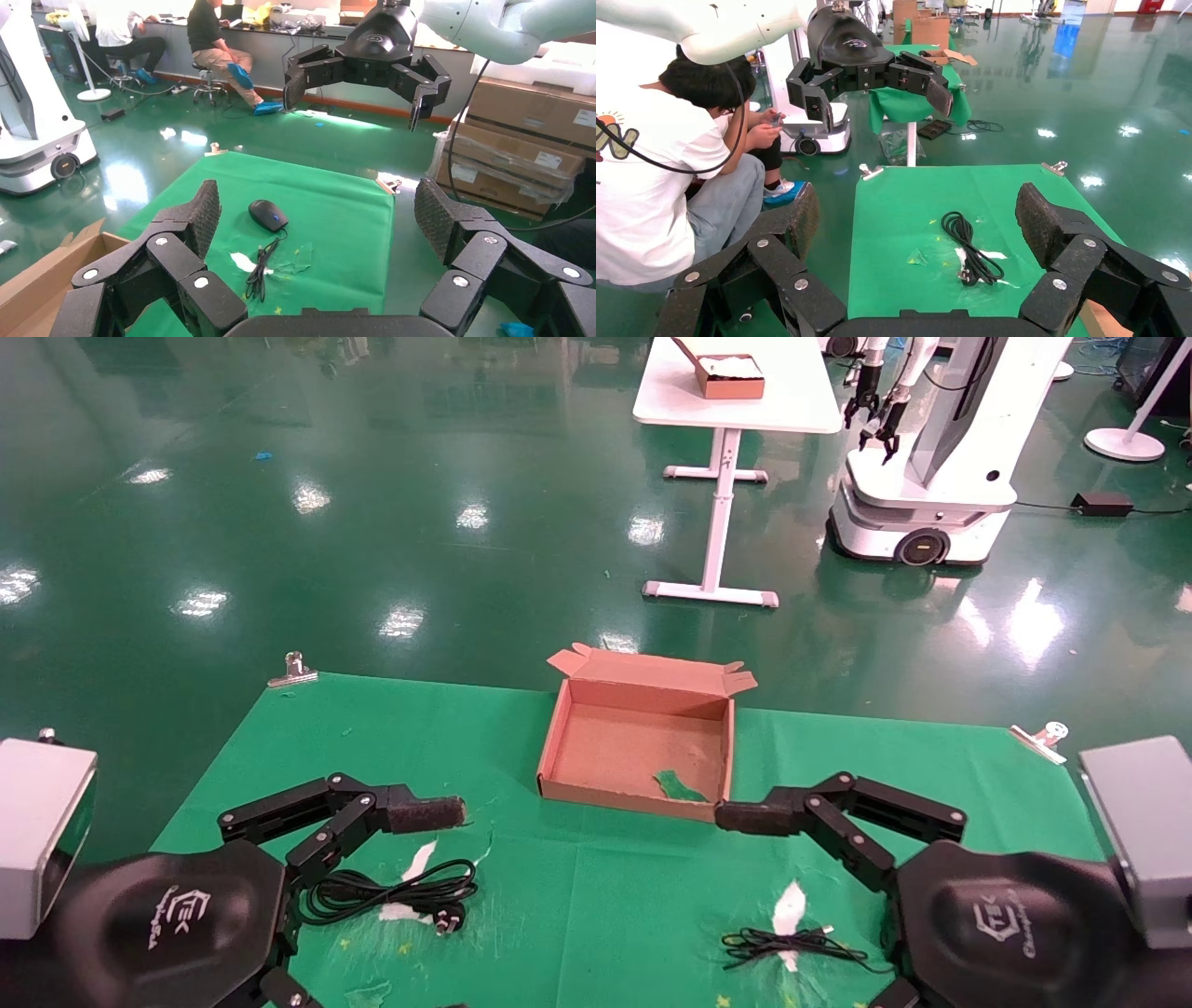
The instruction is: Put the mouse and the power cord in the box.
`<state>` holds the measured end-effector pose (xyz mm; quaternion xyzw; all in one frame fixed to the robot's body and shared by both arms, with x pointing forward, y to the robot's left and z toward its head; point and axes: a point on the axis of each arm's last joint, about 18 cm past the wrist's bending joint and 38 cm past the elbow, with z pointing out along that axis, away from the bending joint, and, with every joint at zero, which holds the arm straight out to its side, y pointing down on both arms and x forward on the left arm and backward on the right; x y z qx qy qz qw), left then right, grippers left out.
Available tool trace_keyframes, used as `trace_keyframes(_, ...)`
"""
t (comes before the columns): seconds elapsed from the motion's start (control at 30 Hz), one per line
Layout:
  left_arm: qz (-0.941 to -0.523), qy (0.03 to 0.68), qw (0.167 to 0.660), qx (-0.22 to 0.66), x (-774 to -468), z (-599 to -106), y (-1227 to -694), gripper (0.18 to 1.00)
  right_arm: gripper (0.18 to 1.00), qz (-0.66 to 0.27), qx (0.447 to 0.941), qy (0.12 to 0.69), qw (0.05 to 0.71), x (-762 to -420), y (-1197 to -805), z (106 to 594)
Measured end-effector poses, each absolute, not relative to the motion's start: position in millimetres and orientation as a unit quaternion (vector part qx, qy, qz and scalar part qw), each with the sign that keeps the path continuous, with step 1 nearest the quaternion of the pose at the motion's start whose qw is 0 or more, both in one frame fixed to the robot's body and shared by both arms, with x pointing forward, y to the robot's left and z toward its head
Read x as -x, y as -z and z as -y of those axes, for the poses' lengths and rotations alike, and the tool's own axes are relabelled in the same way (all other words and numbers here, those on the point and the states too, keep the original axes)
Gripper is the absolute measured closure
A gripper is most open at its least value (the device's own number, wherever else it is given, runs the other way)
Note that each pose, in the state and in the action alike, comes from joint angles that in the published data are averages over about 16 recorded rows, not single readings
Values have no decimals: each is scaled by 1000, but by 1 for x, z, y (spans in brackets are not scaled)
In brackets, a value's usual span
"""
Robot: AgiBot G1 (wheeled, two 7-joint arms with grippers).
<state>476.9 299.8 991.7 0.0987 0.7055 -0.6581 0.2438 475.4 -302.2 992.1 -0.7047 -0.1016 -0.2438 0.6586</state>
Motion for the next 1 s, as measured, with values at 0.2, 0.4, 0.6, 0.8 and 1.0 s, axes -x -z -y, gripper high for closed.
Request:
trace_keyframes(0.2,-706,658,244,-99,-477,-300,-992,184,178,102,705,244,659,-475,-992,302)
trace_keyframes(0.4,-706,658,244,-99,-477,-300,-992,184,178,102,705,244,659,-475,-992,302)
trace_keyframes(0.6,-706,658,244,-99,-477,-300,-992,184,178,102,705,244,659,-475,-992,302)
trace_keyframes(0.8,-706,658,244,-99,-477,-300,-992,184,178,102,705,244,659,-475,-992,302)
trace_keyframes(1.0,-706,658,244,-99,-477,-300,-992,184,178,102,705,244,659,-475,-992,302)
